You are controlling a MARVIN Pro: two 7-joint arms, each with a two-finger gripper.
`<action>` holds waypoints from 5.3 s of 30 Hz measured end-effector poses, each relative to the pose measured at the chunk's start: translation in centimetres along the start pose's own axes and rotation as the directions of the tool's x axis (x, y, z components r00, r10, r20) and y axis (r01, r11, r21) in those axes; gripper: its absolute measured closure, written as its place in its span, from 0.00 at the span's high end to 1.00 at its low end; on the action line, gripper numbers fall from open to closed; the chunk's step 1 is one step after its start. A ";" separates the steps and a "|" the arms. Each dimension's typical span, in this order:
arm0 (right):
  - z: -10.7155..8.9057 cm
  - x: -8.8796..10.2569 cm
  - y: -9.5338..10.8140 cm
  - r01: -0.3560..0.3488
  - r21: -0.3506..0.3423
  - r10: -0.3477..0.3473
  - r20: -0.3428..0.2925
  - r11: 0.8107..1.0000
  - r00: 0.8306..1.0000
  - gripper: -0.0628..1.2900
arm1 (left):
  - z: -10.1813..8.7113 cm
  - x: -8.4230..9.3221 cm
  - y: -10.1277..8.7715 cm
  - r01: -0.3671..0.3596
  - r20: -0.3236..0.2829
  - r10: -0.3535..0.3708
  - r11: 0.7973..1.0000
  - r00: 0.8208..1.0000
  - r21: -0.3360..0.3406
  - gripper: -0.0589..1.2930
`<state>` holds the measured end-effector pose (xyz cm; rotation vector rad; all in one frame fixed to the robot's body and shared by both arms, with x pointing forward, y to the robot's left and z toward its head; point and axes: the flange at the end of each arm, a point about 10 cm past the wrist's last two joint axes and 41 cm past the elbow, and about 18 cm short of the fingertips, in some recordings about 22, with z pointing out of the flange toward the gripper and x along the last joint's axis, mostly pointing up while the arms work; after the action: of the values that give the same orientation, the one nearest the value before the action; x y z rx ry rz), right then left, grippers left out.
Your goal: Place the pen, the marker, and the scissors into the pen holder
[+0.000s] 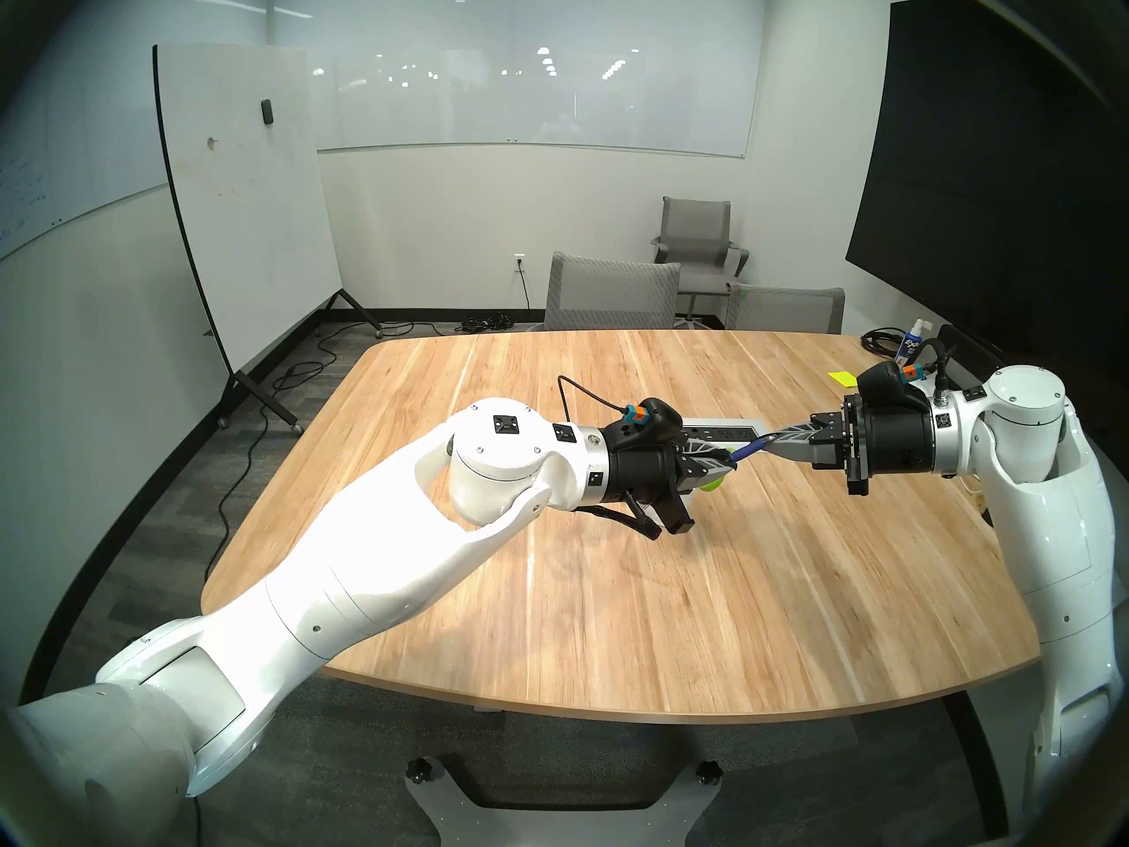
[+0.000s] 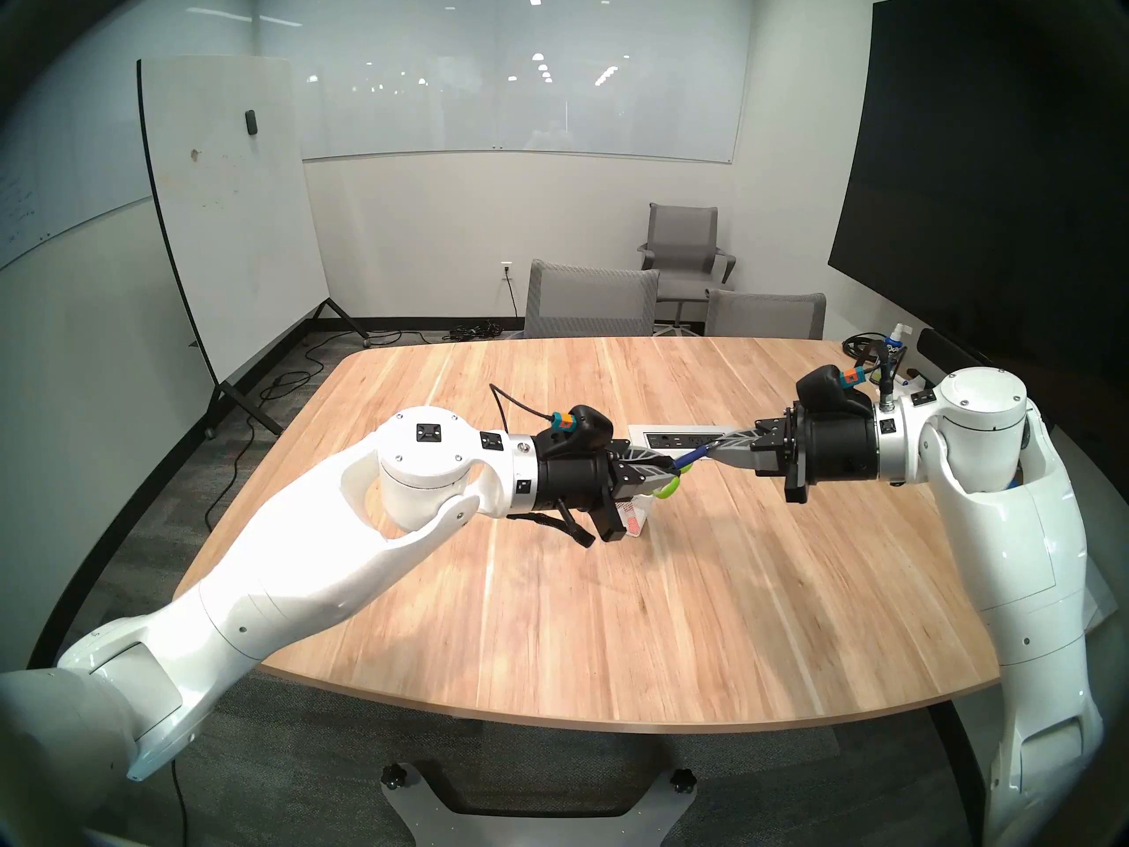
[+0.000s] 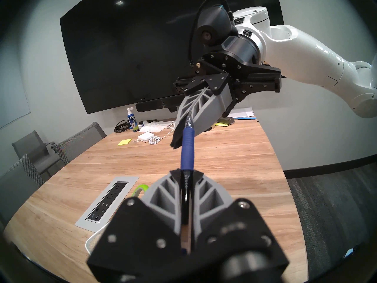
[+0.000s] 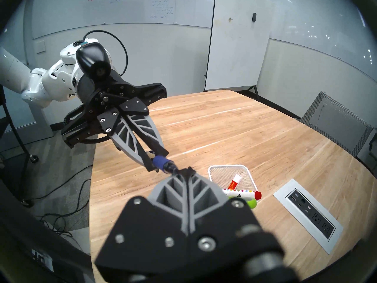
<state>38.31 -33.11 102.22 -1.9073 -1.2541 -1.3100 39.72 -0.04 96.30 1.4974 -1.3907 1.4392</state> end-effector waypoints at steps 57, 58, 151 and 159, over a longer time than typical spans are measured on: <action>0.3 0.3 0.6 0.008 -0.043 -0.006 0.028 0.999 1.000 0.03 | 0.0 0.0 0.1 0.002 0.000 -0.002 1.000 1.000 -0.001 0.09; 0.3 0.3 0.5 0.008 -0.042 -0.007 0.027 0.999 1.000 0.03 | 0.0 0.0 0.1 0.002 0.000 -0.002 1.000 1.000 -0.001 0.09; -1.0 -0.1 0.9 -0.027 -0.113 0.033 0.055 0.993 0.998 0.03 | -0.1 -0.3 0.1 0.005 0.005 -0.005 1.000 1.000 -0.002 0.09; -1.3 0.5 0.2 -0.001 -0.058 0.004 0.049 0.998 0.999 0.03 | -0.1 -0.3 0.1 0.004 0.004 -0.004 1.000 1.000 -0.002 0.09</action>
<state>37.98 -34.07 103.19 -1.9919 -1.2501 -1.3193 39.63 0.07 96.04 1.5020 -1.3901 1.4322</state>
